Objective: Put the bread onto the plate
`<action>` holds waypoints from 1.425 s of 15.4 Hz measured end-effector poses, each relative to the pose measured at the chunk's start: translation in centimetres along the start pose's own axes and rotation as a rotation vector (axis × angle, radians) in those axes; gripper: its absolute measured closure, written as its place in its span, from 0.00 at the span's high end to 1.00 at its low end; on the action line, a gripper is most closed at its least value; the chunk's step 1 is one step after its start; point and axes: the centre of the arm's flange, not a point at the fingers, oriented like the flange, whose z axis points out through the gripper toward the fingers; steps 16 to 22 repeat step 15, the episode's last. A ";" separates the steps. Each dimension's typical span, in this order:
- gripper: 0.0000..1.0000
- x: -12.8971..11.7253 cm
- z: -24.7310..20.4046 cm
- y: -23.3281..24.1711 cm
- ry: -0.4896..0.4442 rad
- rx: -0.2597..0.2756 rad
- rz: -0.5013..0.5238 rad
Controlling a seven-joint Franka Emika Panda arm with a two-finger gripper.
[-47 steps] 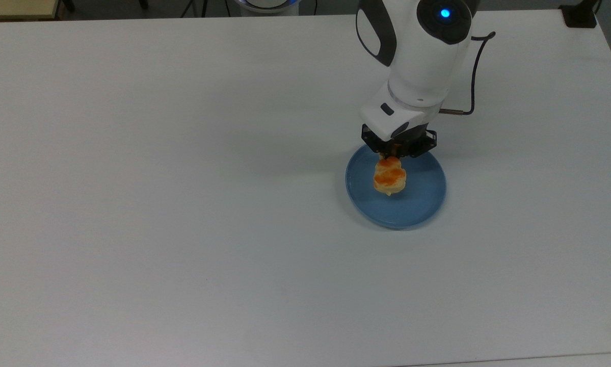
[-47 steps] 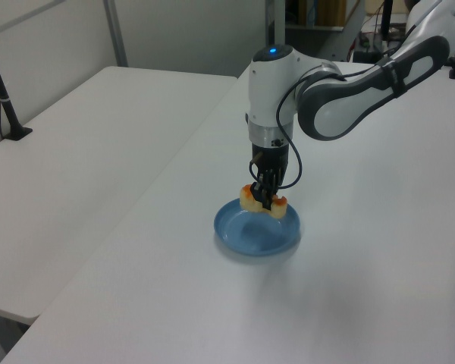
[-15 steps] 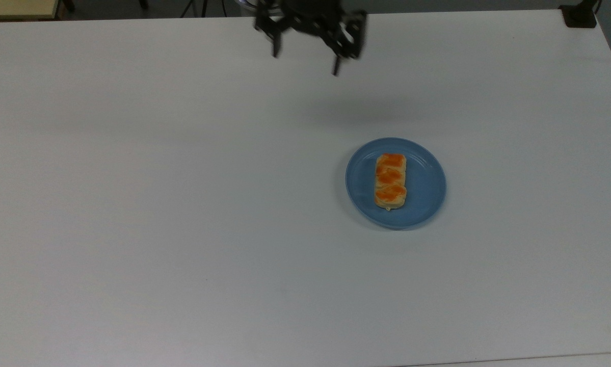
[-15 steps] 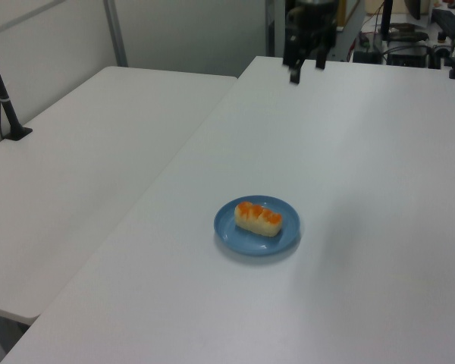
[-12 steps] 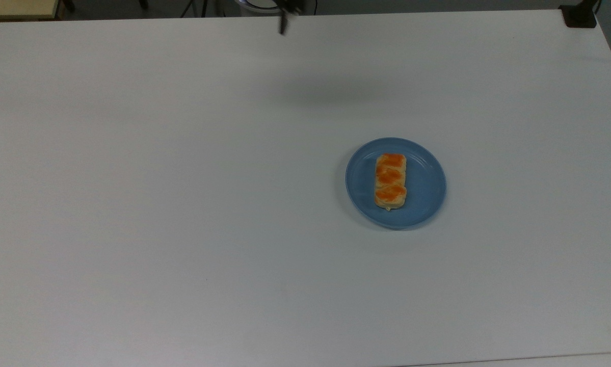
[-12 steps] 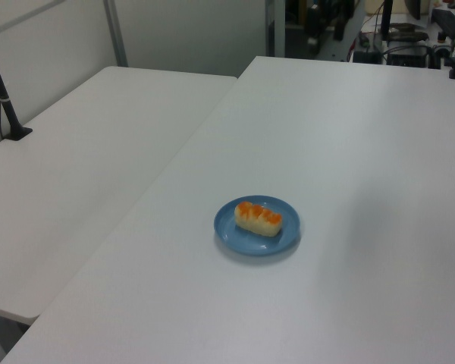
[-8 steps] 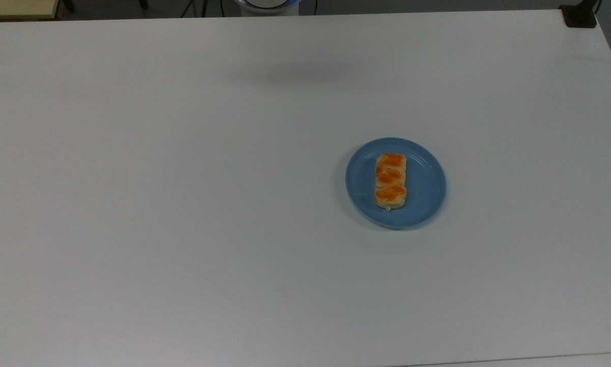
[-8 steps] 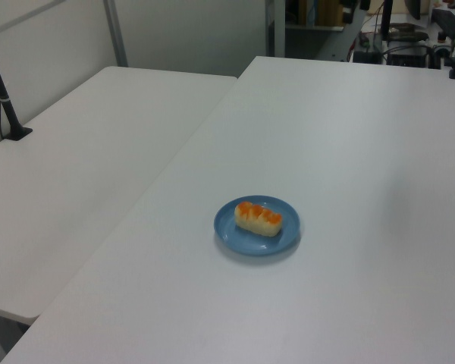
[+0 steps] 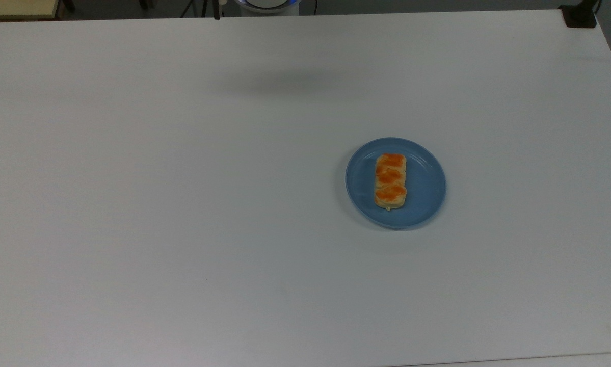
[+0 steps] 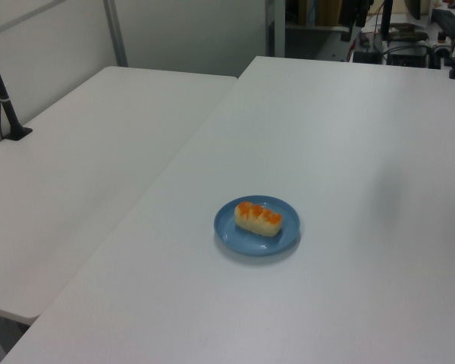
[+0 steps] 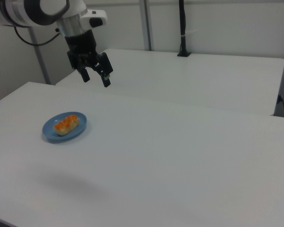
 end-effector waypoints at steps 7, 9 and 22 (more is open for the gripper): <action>1.00 0.0 0.1 0.0 0.001 0.000 -0.056; 1.00 0.0 0.0 0.1 0.001 0.000 -0.099; 1.00 -0.1 -0.1 0.2 0.001 0.000 -0.114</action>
